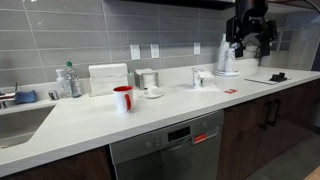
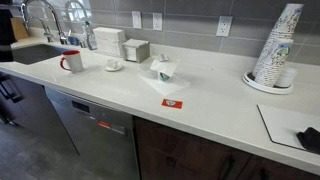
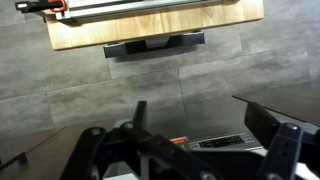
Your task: Pick up the plastic spoon from the paper cup and put it on the kitchen counter
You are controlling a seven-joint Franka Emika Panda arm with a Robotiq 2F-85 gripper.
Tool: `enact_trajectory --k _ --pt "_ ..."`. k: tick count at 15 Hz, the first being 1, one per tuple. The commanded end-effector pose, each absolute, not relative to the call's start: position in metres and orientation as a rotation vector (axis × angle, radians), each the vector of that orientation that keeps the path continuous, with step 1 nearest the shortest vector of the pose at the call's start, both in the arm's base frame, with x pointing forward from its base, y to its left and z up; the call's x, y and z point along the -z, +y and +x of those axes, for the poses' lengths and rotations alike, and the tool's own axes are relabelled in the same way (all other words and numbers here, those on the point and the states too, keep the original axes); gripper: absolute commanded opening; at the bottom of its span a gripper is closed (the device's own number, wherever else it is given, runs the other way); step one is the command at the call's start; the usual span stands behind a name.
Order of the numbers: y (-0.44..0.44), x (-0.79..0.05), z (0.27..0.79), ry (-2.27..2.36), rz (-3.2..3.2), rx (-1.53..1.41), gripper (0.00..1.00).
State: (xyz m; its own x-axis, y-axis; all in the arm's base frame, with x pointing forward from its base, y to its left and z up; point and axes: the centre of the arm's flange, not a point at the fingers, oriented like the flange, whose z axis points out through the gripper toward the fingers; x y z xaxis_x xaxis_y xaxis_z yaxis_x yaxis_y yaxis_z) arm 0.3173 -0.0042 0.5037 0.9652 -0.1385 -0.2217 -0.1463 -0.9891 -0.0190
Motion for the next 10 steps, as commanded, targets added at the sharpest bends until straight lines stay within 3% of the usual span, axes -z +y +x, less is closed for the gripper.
enact_trajectory --k 1,10 --pt "-0.0042 -0.5037 0.3173 0.223 -3.079 -0.343 1.00" --pt "-0.0042 -0.5038 0.3173 0.223 -3.079 -0.343 1.00"
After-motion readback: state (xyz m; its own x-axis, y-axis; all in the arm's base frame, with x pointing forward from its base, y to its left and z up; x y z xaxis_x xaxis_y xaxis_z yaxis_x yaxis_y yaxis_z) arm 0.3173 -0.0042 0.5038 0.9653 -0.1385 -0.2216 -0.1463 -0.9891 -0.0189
